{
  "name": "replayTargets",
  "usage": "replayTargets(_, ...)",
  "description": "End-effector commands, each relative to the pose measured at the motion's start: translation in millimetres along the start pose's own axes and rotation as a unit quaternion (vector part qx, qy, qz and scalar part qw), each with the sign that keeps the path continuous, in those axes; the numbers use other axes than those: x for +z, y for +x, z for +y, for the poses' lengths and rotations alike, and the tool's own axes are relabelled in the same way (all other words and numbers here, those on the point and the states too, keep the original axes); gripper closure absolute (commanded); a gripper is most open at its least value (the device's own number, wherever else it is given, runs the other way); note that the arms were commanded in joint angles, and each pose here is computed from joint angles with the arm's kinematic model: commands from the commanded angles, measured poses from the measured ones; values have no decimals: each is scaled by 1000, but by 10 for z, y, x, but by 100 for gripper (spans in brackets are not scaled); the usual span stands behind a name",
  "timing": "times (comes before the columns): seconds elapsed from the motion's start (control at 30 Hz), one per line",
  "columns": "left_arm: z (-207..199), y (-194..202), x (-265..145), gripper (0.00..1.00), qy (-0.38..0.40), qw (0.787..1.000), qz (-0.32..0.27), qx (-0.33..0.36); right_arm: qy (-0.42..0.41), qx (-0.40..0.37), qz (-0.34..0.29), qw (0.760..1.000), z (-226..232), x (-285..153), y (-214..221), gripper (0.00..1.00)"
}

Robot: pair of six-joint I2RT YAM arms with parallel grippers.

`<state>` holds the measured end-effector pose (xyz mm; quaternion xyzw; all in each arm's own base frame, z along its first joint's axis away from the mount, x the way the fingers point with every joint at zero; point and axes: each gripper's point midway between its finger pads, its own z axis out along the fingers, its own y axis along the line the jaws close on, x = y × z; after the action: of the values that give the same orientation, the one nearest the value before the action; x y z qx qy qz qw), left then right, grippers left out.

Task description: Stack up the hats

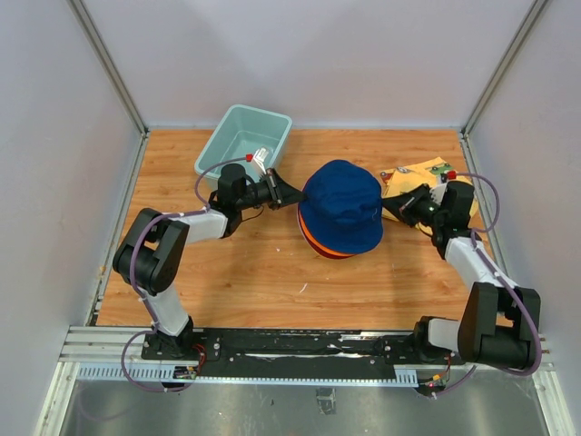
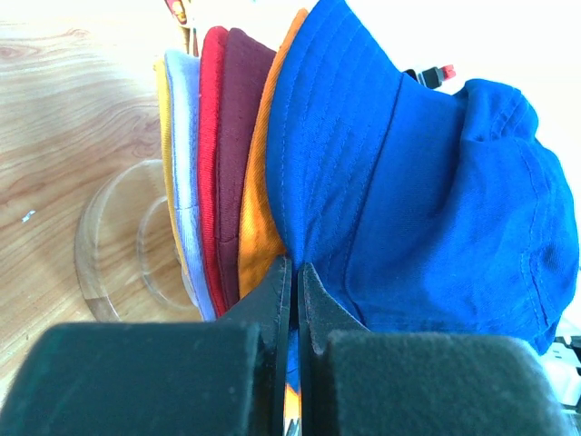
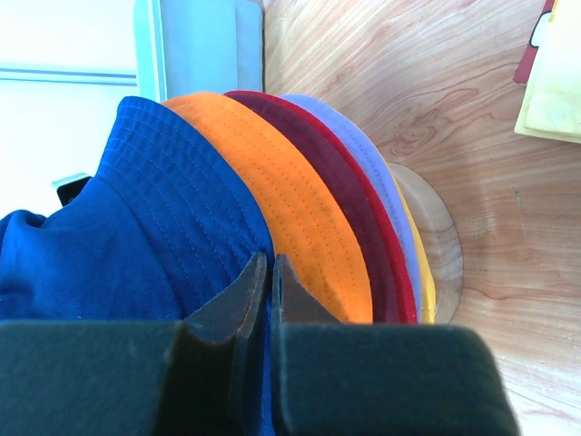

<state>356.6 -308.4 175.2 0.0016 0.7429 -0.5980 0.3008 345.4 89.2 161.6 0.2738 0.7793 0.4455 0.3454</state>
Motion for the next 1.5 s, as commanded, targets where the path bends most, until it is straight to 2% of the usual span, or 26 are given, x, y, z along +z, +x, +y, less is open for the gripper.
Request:
replayTargets(0.0, 389, 166, -48, 100, -57, 998, 27, -19, 59, 4, 2, 998, -438, 53, 104, 99)
replayTargets(1.03, 1128, 621, -190, 99, -156, 985, 73, -30, 123, 15, 43, 991, -987, 102, 391, 99)
replayTargets(1.17, 1092, 618, -181, 99, -149, 986, 71, -34, 127, 13, 43, 991, -977, 91, 380, 99)
replayTargets(1.47, 634, 319, -107, 99, -81, 996, 22, -16, 133, -2, 19, 991, -833, -3, 228, 99)
